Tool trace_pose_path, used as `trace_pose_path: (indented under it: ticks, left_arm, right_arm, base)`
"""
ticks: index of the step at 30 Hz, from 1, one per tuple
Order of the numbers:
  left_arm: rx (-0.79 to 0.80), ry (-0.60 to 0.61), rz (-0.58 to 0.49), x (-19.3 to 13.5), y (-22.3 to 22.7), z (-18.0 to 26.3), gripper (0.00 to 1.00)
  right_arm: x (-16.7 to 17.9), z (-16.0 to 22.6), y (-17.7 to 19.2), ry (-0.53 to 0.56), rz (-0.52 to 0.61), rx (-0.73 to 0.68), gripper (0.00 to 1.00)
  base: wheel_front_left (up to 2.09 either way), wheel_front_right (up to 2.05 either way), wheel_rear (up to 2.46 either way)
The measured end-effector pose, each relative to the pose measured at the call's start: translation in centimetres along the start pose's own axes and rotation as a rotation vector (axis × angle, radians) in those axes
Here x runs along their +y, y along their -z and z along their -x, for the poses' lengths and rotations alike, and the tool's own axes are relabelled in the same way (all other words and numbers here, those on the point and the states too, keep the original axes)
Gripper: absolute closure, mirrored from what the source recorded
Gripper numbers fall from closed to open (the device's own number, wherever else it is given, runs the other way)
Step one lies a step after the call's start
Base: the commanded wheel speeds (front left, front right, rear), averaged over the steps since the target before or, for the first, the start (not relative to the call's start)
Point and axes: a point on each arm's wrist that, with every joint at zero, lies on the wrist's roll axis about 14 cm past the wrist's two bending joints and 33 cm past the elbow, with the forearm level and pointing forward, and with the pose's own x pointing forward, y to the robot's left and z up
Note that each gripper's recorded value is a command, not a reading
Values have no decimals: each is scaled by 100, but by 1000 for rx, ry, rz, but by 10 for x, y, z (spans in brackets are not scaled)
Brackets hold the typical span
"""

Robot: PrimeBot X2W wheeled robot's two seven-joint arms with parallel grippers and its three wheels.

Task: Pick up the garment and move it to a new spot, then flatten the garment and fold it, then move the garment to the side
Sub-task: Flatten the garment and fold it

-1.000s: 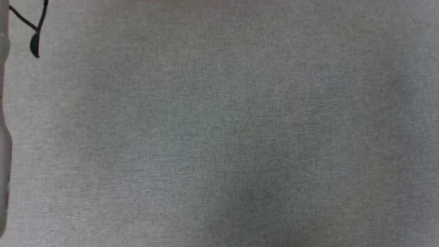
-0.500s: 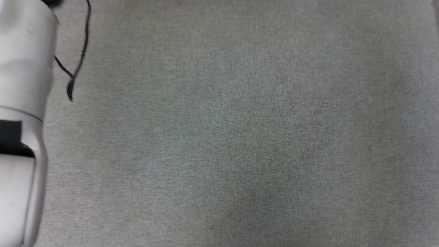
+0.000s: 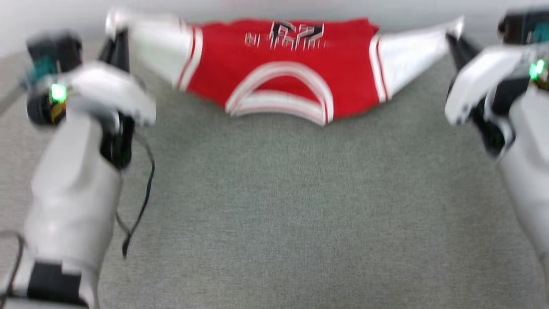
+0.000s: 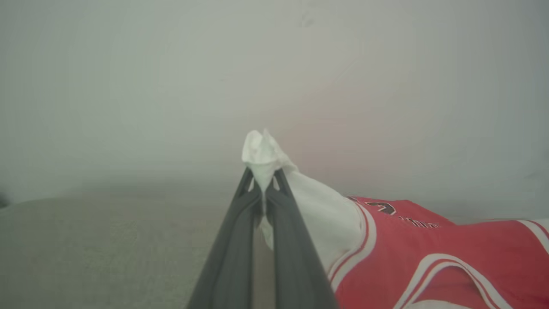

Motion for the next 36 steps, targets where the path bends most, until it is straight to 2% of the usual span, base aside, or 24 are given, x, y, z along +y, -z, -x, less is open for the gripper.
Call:
trace_pose_path:
  ticks: [11, 16, 20, 29, 36]
  left_arm:
    - [23, -66, -21, 25, 22, 112, 100]
    - [89, -88, -61, 32, 44, 163, 100]
    - [143, -139, -42, 38, 58, 204, 100]
    - [308, -252, -8, 45, 94, 287, 100]
    - [360, -298, 19, 43, 104, 316, 100]
  right_arm:
    - [8, 102, 60, -29, -41, 70, 100]
    - [4, 149, 84, -11, -46, 113, 100]
    - [4, 192, 113, 19, -60, 196, 100]
    - [32, 272, 164, 73, -152, 400, 100]
    - [48, 303, 191, 92, -191, 530, 100]
  base:
    - [0, 0, 0]
    - [0, 0, 0]
    - [0, 0, 0]
    - [0, 0, 0]
    - [0, 0, 0]
